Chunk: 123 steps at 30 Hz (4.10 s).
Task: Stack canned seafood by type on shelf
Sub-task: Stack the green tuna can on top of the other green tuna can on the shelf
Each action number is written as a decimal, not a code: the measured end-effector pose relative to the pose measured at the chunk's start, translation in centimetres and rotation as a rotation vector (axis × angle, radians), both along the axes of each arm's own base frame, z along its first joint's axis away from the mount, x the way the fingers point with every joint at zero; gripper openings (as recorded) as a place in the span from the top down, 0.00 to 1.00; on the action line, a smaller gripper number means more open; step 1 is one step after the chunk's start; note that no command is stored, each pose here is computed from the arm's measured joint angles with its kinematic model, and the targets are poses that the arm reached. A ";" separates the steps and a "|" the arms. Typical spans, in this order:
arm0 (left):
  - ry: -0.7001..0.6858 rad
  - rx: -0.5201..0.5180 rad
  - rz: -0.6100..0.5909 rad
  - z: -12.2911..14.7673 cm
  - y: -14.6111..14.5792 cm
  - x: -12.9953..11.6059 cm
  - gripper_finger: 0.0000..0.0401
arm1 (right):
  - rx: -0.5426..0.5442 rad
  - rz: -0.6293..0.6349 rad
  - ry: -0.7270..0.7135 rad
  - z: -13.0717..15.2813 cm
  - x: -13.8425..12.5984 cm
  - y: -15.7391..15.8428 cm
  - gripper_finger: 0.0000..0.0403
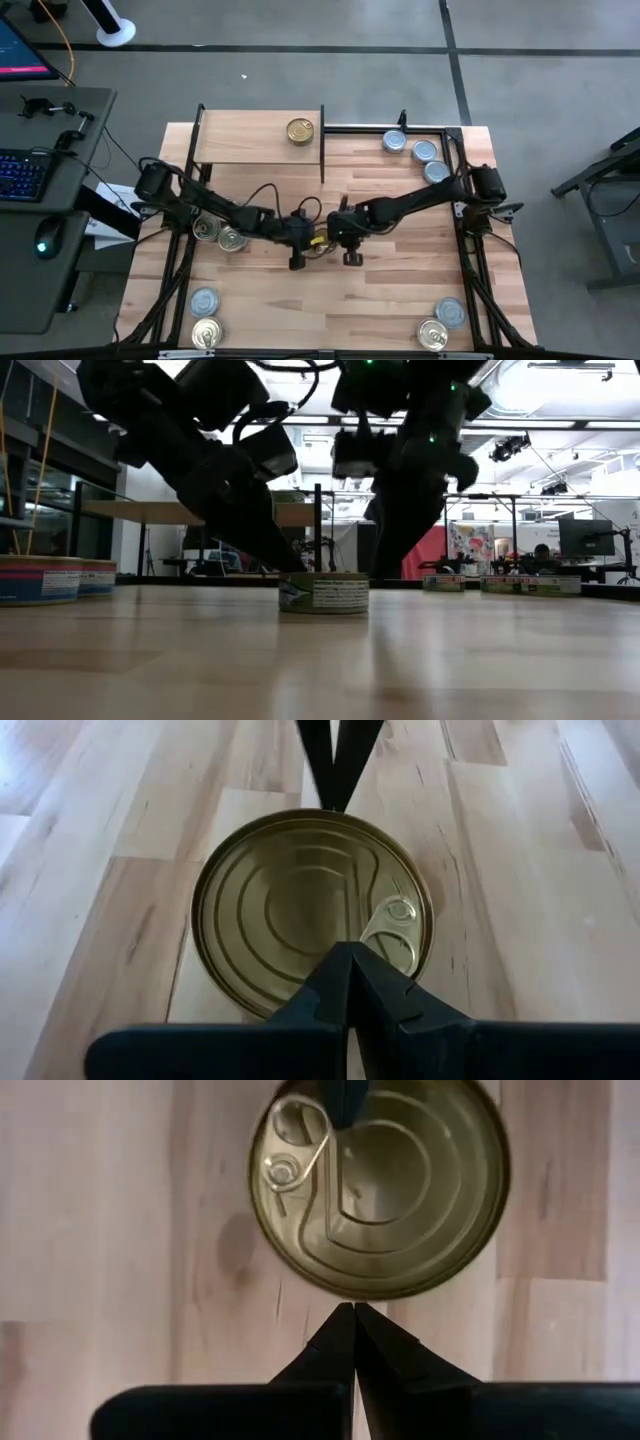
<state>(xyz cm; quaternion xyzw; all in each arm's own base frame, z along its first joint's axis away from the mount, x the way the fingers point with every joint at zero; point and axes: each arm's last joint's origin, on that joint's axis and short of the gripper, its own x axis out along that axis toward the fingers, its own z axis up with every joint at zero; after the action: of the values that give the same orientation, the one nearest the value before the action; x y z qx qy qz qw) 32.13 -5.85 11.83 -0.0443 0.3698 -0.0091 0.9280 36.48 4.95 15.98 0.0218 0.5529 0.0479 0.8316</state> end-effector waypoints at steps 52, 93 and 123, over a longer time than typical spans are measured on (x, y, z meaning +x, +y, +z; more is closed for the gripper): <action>0.086 -0.045 0.075 3.4 3.8 -9.8 1.00 | 0.261 -0.557 -0.010 11.0 3.4 -3.1 0.36; -0.375 -0.065 0.017 18.4 6.4 -14.3 1.00 | 0.146 -0.625 -0.112 14.3 1.3 -7.2 0.72; -0.660 -0.159 0.227 21.8 5.9 -14.3 1.00 | 0.670 -1.210 -0.739 14.1 4.0 -25.4 0.58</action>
<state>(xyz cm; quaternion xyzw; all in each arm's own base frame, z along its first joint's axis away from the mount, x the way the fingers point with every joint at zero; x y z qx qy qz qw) 17.84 0.04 33.64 -0.1517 0.0409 0.0515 0.9862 40.45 -20.42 30.10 0.5517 0.0883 -0.2452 0.7923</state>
